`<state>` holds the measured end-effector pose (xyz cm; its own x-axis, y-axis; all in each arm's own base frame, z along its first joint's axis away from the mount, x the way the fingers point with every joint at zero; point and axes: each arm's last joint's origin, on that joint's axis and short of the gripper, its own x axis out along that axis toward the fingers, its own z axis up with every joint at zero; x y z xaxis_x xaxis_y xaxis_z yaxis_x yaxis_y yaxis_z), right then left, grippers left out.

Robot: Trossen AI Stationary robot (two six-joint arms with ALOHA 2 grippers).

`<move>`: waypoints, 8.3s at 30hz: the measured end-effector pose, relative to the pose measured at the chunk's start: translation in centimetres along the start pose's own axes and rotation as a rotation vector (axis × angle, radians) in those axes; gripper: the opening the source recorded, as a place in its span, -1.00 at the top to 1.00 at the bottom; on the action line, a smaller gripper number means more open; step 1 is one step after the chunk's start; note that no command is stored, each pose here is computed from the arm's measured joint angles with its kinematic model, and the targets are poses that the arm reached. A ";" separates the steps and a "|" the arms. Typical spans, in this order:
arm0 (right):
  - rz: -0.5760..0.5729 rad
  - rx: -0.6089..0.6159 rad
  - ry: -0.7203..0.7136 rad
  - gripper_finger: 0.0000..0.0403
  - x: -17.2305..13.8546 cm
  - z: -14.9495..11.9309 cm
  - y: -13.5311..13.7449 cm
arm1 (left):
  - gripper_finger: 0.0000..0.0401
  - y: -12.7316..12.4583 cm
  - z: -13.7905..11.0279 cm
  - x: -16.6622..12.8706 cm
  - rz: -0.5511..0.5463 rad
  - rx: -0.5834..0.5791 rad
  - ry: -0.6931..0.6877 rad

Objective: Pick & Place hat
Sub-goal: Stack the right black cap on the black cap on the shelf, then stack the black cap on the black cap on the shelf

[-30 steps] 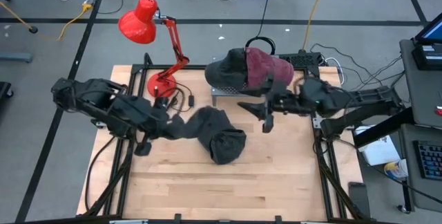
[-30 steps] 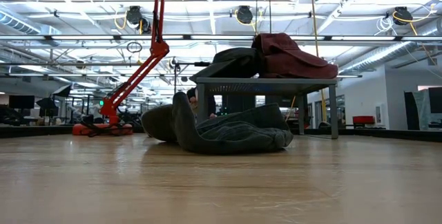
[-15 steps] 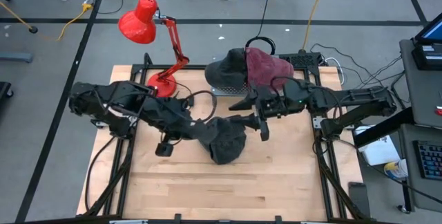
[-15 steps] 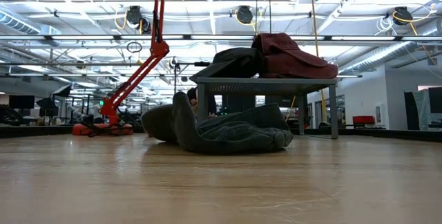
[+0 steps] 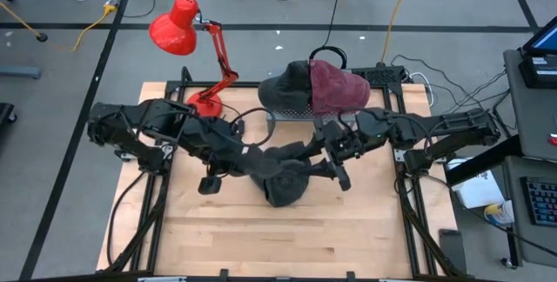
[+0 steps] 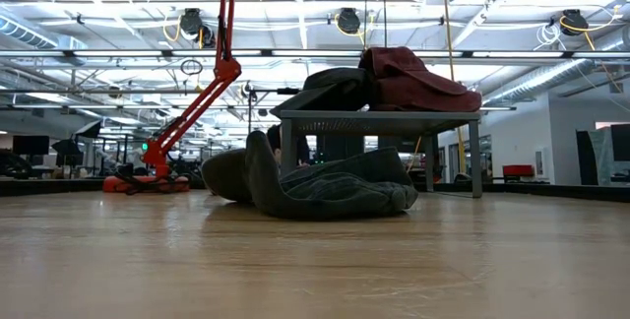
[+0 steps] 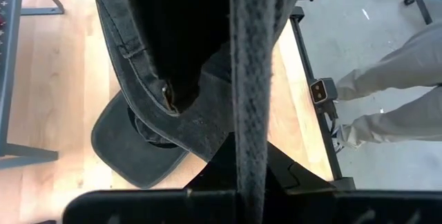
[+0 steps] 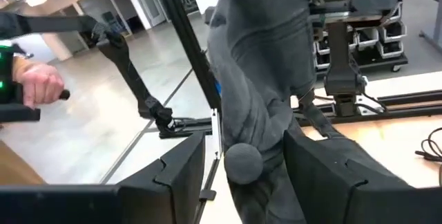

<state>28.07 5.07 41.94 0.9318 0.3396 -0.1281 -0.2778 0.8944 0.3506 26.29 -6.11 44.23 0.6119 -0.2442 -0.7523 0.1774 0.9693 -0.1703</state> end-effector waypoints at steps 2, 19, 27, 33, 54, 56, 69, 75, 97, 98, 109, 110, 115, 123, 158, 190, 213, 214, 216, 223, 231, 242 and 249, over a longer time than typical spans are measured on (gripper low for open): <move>0.000 -0.012 0.003 0.06 0.0 0.0 0.0 | 0.96 0.0 0.0 0.0 -0.001 0.000 -0.001; 0.050 0.016 0.015 0.81 -0.4 0.1 0.3 | 0.92 1.1 0.6 -0.2 -0.012 -0.129 -0.050; 0.113 0.063 -0.038 0.81 -2.1 1.1 1.2 | 0.46 1.7 0.5 -0.2 0.055 -0.246 -0.052; 0.144 0.060 -0.066 0.81 -3.2 1.6 1.7 | 0.04 2.2 0.2 -0.3 0.197 -0.307 -0.046; -0.299 0.094 -0.379 0.81 -4.0 7.5 -2.5 | -0.40 1.9 -0.4 -0.2 0.231 -0.430 -0.008; -0.357 0.109 -0.416 0.81 -4.0 8.5 -3.7 | -0.38 1.9 -0.4 -0.2 0.231 -0.430 -0.008; -0.583 0.172 -0.624 0.81 -3.5 14.6 -12.5 | -0.43 1.9 -0.4 -0.2 0.231 -0.417 -0.006; -0.585 0.287 -0.675 0.81 -3.3 15.5 -16.1 | -0.36 1.9 -0.5 -0.2 0.233 -0.388 0.003; -0.796 0.615 -0.292 0.81 0.9 8.9 -22.3 | -0.32 1.9 -0.5 -0.2 0.231 -0.259 0.018; -0.805 0.627 -0.284 0.81 0.8 8.6 -22.2 | -0.31 1.9 -0.5 -0.2 0.231 -0.251 0.019; -0.950 0.660 -0.256 0.81 0.7 7.0 -22.4 | -0.28 1.9 -0.5 -0.2 0.230 -0.235 0.021; -0.973 0.650 -0.250 0.81 0.6 6.9 -22.4 | -0.29 1.9 -0.5 -0.2 0.229 -0.235 0.021; -1.108 0.608 -0.188 0.81 0.1 6.1 -22.4 | -0.34 1.9 -0.5 -0.2 0.222 -0.249 0.021; -1.261 0.498 -0.080 0.81 -0.7 5.4 -22.3 | -0.34 1.8 -0.5 -0.2 0.196 -0.247 0.027; -1.386 0.329 0.180 -0.22 -2.1 1.9 -22.1 | -0.34 1.8 -0.3 -0.2 0.191 -0.208 0.013; -0.891 0.137 0.403 -0.13 -4.9 3.1 -8.3 | -0.34 0.4 -0.5 1.0 0.156 0.439 0.114; -0.517 -0.012 0.208 -0.13 -11.8 4.7 1.7 | -0.34 1.6 -2.0 18.5 0.200 0.512 0.741; -0.509 -0.018 0.206 -0.13 -12.1 4.6 1.9 | -0.34 1.7 -2.2 19.3 0.194 0.505 0.765; -0.496 -0.023 0.199 -0.13 -12.5 4.7 2.2 | -0.34 1.9 -2.7 21.1 0.184 0.488 0.805; -0.471 -0.065 0.203 -0.12 -12.9 4.6 2.6 | -0.34 2.5 -5.0 25.5 0.143 0.423 0.930; -0.468 -0.099 0.210 -0.12 -12.9 4.6 2.6 | -0.34 3.6 -7.9 28.1 0.258 0.346 0.949; -0.464 -0.103 0.206 -0.12 -12.9 4.7 2.6 | -0.17 4.6 -9.8 29.5 0.415 0.400 0.928; -0.453 -0.105 0.167 -0.12 -12.9 5.0 2.8 | 0.55 4.5 -9.9 30.0 0.396 0.385 0.893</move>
<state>16.44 1.69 49.22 0.9164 -0.0557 -0.3964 0.1167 0.9844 0.1313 37.76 -8.74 14.60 -0.0838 0.3504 -0.9328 0.4181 0.8621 0.2863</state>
